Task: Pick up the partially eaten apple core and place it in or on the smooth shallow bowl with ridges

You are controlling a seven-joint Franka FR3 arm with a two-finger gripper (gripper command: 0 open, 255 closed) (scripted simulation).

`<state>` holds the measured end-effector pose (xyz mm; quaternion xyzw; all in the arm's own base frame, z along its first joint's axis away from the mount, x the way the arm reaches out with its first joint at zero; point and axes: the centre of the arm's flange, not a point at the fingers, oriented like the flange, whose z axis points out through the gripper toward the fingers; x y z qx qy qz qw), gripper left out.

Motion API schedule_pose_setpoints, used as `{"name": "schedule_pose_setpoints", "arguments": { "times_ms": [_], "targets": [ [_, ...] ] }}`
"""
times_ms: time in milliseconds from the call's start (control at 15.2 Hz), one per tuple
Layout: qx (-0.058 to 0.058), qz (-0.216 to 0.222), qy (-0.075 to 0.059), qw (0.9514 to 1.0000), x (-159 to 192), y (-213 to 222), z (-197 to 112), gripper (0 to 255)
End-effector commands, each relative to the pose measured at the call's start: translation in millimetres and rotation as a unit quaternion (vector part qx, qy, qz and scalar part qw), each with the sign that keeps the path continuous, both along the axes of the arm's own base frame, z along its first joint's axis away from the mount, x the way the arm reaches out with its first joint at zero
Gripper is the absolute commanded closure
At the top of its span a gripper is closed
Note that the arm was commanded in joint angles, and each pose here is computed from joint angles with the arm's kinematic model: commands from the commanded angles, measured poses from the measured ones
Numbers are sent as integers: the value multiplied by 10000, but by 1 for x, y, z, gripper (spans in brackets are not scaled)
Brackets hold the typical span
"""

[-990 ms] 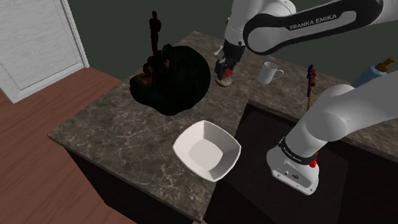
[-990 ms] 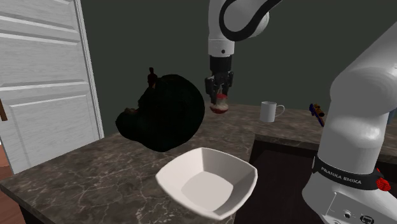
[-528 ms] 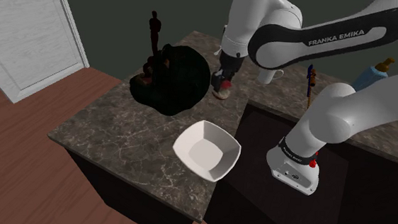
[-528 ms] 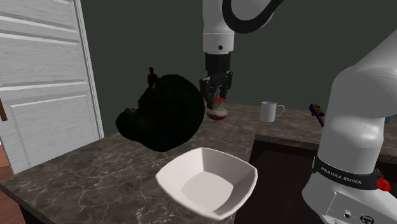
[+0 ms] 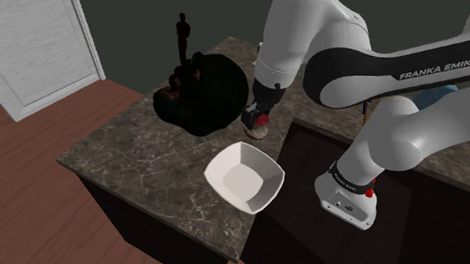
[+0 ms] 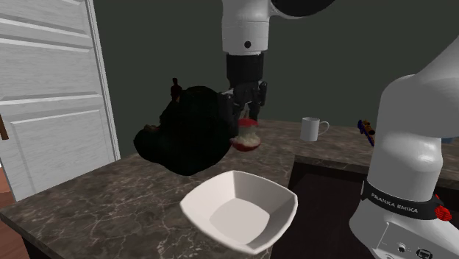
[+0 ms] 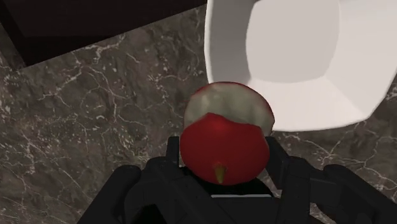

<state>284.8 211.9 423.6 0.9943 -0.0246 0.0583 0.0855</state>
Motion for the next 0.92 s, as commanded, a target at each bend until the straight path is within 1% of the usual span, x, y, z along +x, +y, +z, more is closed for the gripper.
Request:
{"name": "schedule_pose_setpoints", "arguments": {
  "times_ms": [0,330,858],
  "targets": [
    [1,-12,-2,10000,-14,20,1,255],
    [1,-12,-2,10000,-44,79,4,255],
    [1,-12,-2,10000,-44,79,-39,255]
  ]
}}
